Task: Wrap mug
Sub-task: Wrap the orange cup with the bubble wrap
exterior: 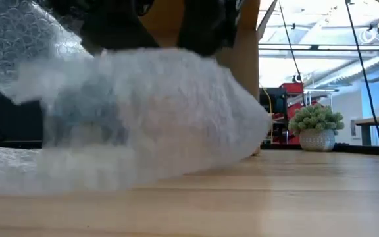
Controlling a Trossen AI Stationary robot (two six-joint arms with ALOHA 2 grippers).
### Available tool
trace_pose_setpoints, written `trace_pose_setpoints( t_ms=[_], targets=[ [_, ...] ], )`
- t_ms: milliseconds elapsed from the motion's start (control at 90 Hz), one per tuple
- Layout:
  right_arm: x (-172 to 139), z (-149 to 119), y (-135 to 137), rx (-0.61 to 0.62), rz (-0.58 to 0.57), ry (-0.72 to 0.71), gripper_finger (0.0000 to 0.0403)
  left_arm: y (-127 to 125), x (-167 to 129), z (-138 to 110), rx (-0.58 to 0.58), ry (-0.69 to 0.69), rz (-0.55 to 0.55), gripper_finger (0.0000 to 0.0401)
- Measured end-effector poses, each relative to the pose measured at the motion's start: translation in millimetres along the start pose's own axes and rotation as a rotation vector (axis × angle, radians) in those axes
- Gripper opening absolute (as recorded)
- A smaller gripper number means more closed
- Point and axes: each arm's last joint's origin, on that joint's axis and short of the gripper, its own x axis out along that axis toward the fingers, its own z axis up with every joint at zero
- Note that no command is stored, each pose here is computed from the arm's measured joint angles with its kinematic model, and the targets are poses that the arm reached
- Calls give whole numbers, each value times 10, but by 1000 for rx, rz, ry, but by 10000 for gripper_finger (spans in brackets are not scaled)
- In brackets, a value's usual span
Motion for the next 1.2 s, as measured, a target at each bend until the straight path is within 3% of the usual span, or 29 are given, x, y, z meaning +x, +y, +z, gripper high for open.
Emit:
trace_pose_setpoints(
  t_ms=[256,444,644,1200],
  targets=[
    [248,-13,152,-7,21,-34,228,-4,4,3,0,-10,-4,226],
    [502,-111,196,-19,-13,27,228,-2,2,-9,-3,-5,4,226],
    [531,-169,180,-20,-49,74,228,-22,-65,52,3,-18,-12,226],
    [616,-212,166,-24,-66,103,228,73,-815,365,-33,-59,-51,226]
  ],
)
